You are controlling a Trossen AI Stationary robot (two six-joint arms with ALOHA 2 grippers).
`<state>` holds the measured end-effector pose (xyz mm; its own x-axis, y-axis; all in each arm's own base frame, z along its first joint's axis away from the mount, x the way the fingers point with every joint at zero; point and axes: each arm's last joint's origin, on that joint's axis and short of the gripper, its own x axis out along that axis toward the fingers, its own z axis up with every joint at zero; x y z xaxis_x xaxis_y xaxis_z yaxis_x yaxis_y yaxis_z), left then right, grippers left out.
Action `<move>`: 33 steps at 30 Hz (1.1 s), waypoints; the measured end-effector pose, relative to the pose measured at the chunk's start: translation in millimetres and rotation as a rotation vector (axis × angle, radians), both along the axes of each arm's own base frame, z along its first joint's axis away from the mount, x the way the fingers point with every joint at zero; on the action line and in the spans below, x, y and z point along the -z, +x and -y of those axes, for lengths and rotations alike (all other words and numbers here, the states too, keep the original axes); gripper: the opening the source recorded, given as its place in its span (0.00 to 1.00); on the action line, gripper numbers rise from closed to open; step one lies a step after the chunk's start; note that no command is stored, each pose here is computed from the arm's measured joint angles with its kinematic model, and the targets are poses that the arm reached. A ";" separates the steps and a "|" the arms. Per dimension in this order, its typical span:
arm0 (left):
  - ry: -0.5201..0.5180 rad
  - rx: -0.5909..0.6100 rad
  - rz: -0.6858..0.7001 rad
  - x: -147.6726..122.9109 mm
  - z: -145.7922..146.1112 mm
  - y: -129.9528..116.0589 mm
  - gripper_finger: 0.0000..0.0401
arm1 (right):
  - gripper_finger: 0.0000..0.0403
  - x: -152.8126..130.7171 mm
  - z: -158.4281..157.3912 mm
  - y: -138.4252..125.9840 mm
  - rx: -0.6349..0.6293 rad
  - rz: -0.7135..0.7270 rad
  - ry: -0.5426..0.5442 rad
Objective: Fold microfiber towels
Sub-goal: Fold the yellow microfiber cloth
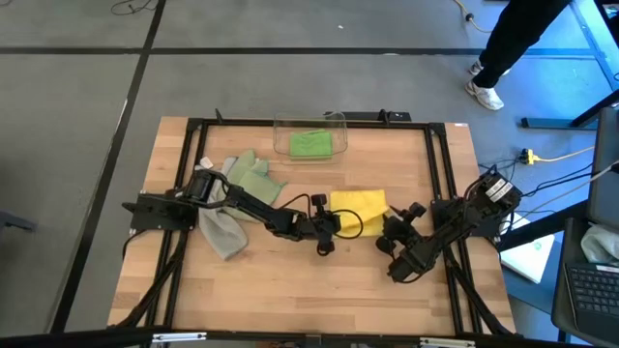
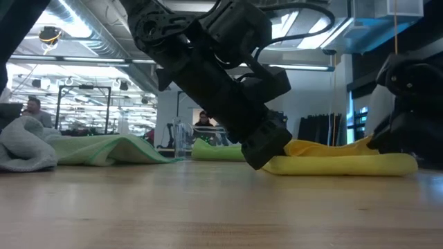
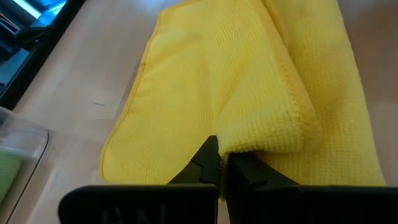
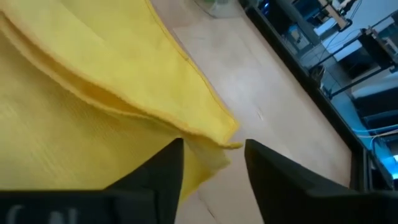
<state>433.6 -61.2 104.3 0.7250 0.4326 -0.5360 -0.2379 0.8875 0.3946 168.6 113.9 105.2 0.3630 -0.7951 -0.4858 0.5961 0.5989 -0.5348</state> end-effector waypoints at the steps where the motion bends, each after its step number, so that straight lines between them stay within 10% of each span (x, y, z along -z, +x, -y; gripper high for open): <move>1: 0.003 -0.004 0.001 -0.1 -0.1 0.0 0.00 | 0.46 -0.8 -0.6 0.1 -0.005 0.001 -0.006; 33: -0.096 -0.130 0.029 3.2 -13.2 -1.5 0.19 | 0.50 -2.8 -8.7 -1.3 -0.060 0.036 -0.022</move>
